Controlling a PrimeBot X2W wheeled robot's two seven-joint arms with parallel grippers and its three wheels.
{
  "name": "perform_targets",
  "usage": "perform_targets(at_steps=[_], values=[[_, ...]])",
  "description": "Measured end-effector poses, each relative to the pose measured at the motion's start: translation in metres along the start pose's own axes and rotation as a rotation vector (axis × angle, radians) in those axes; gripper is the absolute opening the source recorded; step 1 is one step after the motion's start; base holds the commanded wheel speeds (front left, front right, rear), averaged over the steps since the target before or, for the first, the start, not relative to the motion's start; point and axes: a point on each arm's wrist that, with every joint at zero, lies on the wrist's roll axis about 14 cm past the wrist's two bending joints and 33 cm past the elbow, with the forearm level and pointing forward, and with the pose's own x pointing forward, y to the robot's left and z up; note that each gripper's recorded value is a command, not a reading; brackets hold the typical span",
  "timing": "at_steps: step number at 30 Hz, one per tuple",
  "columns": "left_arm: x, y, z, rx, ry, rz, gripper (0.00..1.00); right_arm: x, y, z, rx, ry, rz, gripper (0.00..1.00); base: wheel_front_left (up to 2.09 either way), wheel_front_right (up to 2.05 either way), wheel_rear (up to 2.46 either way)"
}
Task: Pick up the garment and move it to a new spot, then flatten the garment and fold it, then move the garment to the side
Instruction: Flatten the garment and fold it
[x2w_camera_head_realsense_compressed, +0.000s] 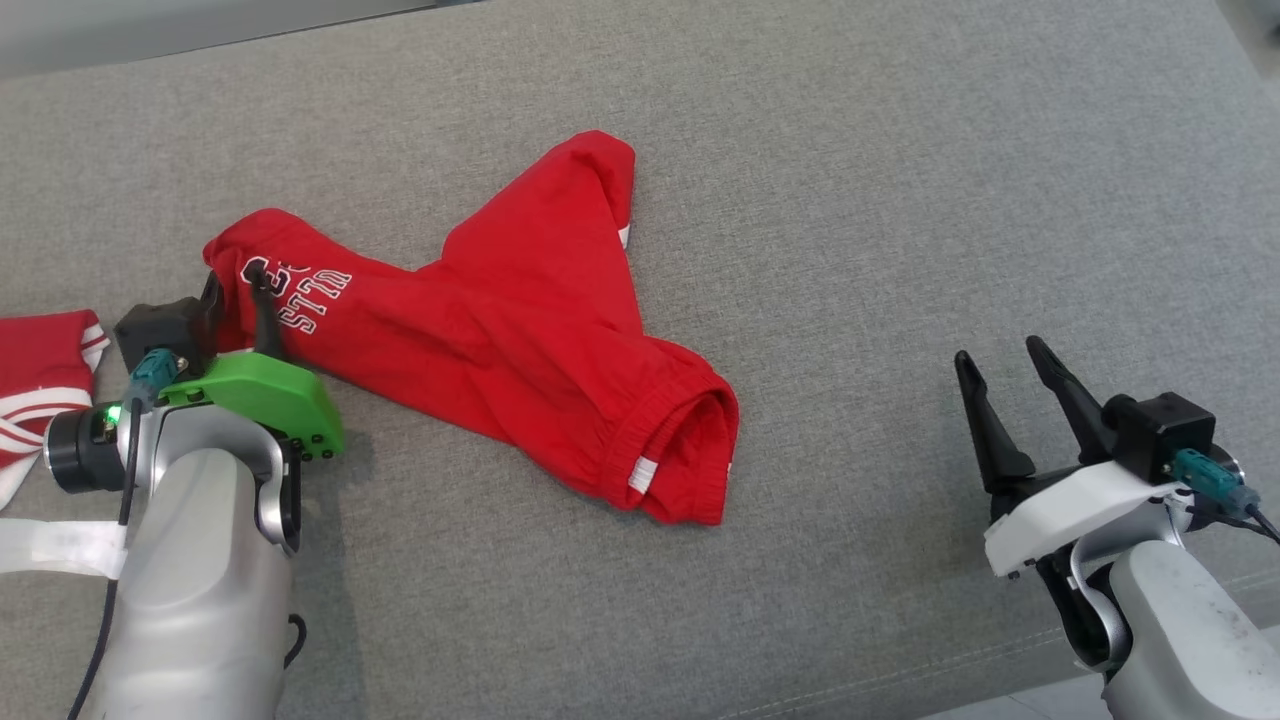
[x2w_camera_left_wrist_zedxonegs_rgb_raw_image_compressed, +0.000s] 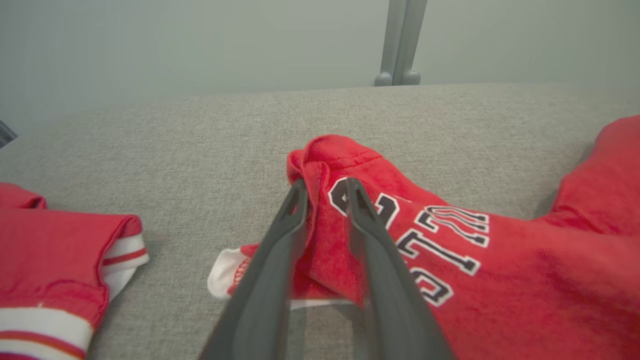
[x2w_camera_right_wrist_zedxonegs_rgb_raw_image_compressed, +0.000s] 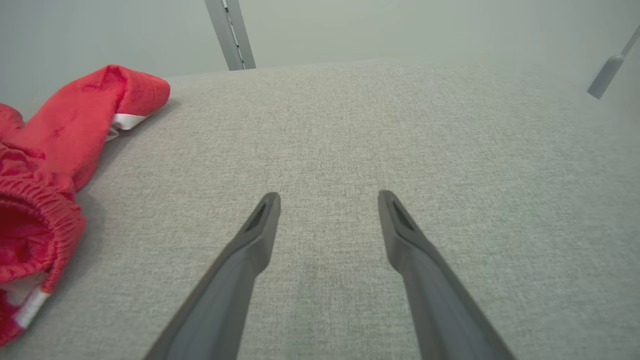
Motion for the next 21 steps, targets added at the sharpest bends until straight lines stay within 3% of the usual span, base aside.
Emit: perform_targets(at_steps=[7, 16, 21], values=[[-0.019, -0.010, 0.003, -0.047, -0.039, -0.019, 1.00, 0.010, 0.052, -0.001, 0.022, -0.003, 0.152, 1.00, 0.00, 0.00, 0.00], [-0.074, 0.012, 0.000, -0.087, -0.076, 0.026, 1.00, 0.001, 0.134, -0.029, 0.072, 0.093, 0.395, 1.00, 0.00, 0.00, 0.00], [-0.101, 0.012, -0.002, -0.117, -0.084, 0.032, 1.00, -0.004, 0.158, -0.032, 0.091, 0.115, 0.465, 1.00, 0.00, 0.00, 0.00]])
